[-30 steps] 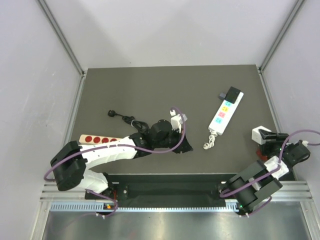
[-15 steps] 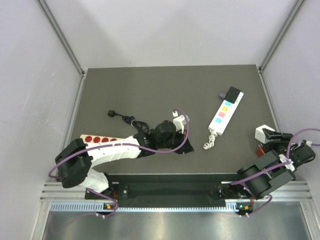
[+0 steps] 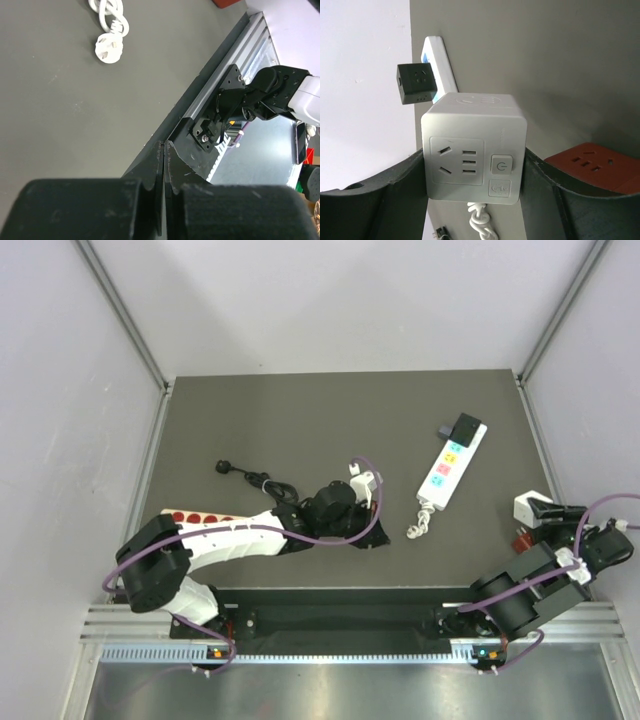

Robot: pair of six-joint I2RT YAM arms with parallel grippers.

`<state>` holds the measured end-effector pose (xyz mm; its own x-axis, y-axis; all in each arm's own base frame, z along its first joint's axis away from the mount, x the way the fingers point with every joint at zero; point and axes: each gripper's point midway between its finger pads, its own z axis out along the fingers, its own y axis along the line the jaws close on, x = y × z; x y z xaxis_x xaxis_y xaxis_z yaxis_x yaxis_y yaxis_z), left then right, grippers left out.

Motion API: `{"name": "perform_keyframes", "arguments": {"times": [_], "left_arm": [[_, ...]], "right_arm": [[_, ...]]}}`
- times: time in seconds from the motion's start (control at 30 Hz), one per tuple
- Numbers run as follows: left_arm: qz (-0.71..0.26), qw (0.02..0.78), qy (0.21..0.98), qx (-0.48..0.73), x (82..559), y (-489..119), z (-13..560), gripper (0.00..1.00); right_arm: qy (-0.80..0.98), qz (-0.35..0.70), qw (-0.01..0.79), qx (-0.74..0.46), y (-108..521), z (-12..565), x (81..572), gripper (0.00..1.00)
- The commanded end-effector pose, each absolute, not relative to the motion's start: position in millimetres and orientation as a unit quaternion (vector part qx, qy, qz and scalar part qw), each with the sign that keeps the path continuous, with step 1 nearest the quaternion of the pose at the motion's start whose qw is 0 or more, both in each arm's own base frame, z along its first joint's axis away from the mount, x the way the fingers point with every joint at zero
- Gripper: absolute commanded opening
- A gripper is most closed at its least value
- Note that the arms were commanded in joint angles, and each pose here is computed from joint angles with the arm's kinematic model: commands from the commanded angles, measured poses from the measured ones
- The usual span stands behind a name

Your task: Pull the plug off the socket

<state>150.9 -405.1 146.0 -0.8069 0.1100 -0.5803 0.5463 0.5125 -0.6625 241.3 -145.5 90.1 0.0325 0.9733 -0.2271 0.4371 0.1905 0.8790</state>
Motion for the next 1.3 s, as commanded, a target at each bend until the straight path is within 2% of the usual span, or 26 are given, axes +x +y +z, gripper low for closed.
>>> {"name": "perform_keyframes", "arguments": {"times": [0.0, 0.4, 0.63, 0.83, 1.17, 1.27], "left_arm": [[-0.478, 0.252, 0.816, 0.204, 152.0, -418.4, 167.6, 0.00], [-0.483, 0.254, 0.811, 0.209, 152.9, -423.2, 176.4, 0.00], [-0.474, 0.260, 0.815, 0.208, 150.6, -413.0, 175.0, 0.00], [-0.474, 0.256, 0.816, 0.209, 149.5, -413.1, 171.2, 0.00], [-0.480, 0.254, 0.813, 0.209, 147.5, -413.0, 172.5, 0.00], [-0.479, 0.256, 0.814, 0.207, 147.0, -410.8, 171.7, 0.00]], "right_arm": [[0.636, 0.276, 0.486, 0.531, -162.6, 109.6, 246.0, 0.22], [0.628, 0.259, 0.522, 0.516, -153.9, 153.6, 286.1, 0.21], [0.631, 0.210, 0.527, 0.528, -163.7, 150.3, 286.4, 0.22], [0.651, 0.227, 0.505, 0.519, -169.0, 130.1, 301.4, 0.22], [0.675, 0.203, 0.477, 0.525, -170.5, 98.6, 297.4, 0.28], [0.680, 0.185, 0.474, 0.527, -171.7, 95.8, 291.6, 0.38]]}}
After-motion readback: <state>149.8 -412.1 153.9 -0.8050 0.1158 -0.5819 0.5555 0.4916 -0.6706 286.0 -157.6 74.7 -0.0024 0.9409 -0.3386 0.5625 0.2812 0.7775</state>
